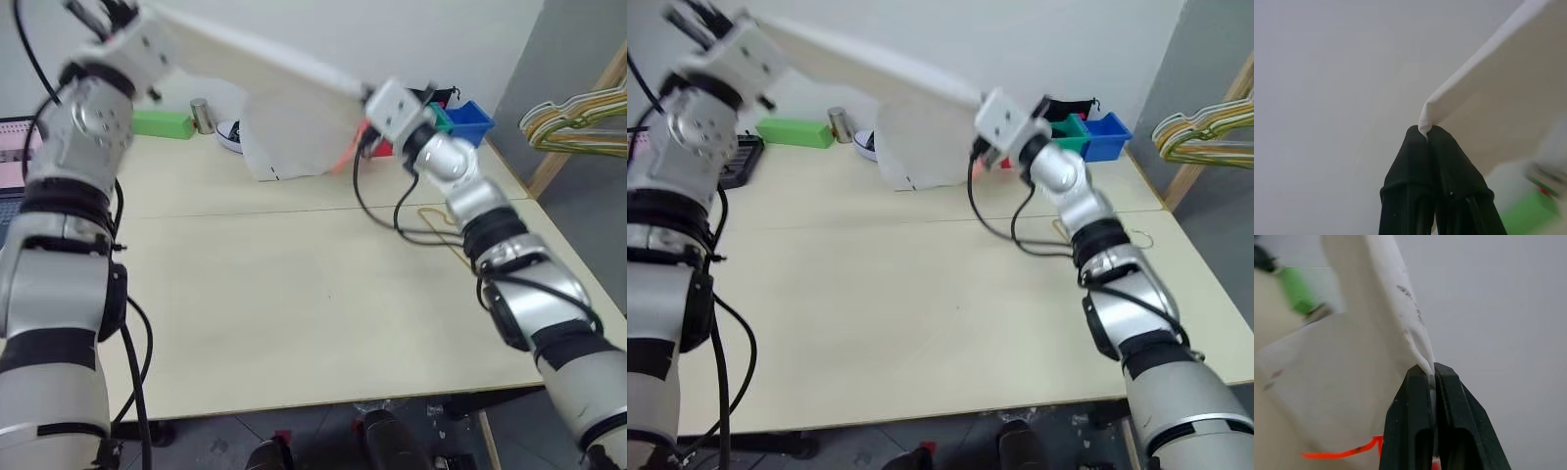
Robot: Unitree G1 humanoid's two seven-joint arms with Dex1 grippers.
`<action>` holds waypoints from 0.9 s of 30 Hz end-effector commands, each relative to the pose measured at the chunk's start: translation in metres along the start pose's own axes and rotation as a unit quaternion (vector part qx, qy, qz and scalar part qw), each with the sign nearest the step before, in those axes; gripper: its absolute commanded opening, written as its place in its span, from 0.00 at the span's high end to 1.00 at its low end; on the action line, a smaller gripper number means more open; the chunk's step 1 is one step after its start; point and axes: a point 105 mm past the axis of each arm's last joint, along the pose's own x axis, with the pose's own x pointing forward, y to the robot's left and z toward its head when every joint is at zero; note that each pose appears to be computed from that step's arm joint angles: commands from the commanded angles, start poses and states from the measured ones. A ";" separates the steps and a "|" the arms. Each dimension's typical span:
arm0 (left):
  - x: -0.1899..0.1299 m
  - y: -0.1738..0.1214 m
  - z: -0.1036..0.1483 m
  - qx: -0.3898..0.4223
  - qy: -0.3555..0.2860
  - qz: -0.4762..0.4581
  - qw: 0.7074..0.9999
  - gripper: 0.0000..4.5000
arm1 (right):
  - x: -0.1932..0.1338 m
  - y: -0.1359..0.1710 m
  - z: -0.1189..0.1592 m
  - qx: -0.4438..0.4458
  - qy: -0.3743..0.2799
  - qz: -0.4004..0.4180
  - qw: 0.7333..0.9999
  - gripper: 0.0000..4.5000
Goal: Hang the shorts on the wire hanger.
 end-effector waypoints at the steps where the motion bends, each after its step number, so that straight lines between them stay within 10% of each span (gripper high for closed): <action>1: -0.073 -0.071 -0.019 -0.092 0.049 -0.284 0.953 0.98 | -0.021 0.041 -0.017 0.046 0.029 0.139 0.989 1.00; 18: -0.202 -0.134 -0.017 -0.032 0.090 -0.582 0.808 0.98 | -0.114 0.146 -0.012 0.099 0.082 0.412 0.902 1.00; 27: -0.222 -0.143 -0.033 -0.027 0.096 -0.626 0.773 0.98 | -0.155 0.162 -0.017 0.103 0.133 0.465 0.869 1.00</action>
